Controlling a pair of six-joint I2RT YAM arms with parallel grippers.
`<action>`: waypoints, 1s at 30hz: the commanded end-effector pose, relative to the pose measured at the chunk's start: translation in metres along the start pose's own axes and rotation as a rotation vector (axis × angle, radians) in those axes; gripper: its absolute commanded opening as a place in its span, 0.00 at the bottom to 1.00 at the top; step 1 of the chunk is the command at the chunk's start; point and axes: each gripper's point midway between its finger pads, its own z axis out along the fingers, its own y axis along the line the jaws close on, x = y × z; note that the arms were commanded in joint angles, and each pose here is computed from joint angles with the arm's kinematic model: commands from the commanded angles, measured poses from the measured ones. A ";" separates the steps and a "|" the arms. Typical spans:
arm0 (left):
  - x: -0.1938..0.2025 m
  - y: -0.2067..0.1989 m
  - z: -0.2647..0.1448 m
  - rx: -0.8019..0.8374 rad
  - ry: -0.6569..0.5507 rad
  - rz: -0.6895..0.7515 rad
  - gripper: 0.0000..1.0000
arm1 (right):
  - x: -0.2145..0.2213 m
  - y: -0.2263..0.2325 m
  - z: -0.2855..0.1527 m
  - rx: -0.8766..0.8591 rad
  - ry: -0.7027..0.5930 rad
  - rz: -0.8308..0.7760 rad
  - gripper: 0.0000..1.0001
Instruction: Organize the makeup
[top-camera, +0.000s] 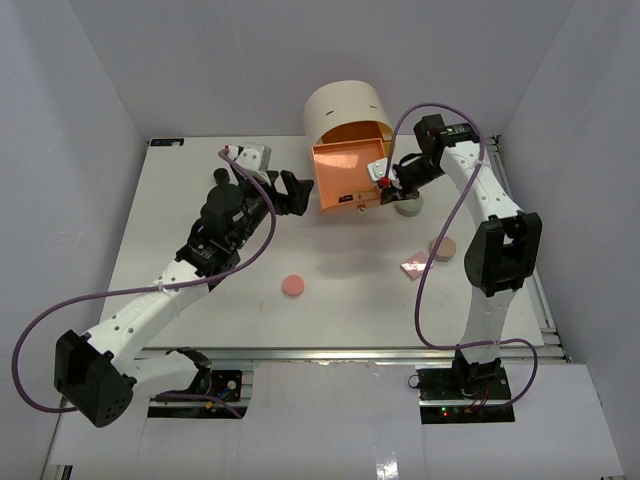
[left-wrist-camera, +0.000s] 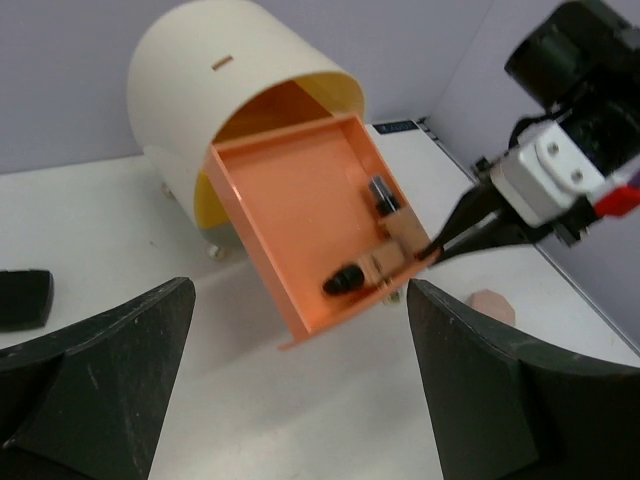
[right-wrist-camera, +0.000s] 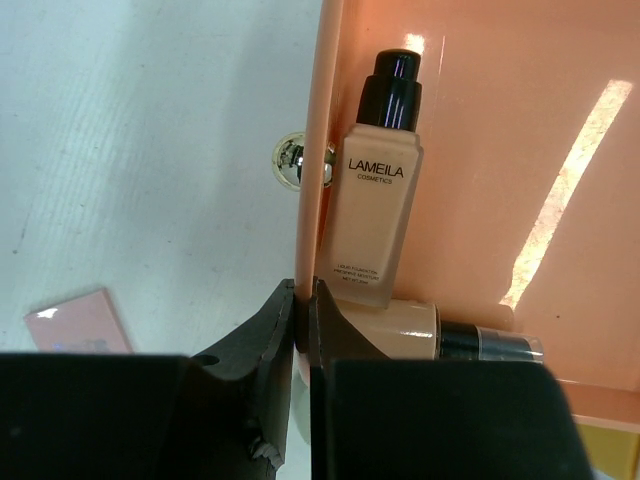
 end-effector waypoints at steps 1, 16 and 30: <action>-0.055 0.015 0.029 0.017 -0.115 -0.009 0.98 | -0.036 -0.011 -0.023 0.090 -0.060 -0.132 0.08; 0.031 0.021 0.051 0.260 0.180 -0.271 0.94 | -0.060 0.035 -0.036 0.090 -0.068 -0.183 0.08; 0.062 -0.011 0.018 0.493 0.275 -0.508 0.95 | -0.075 0.054 -0.041 0.100 -0.102 -0.191 0.08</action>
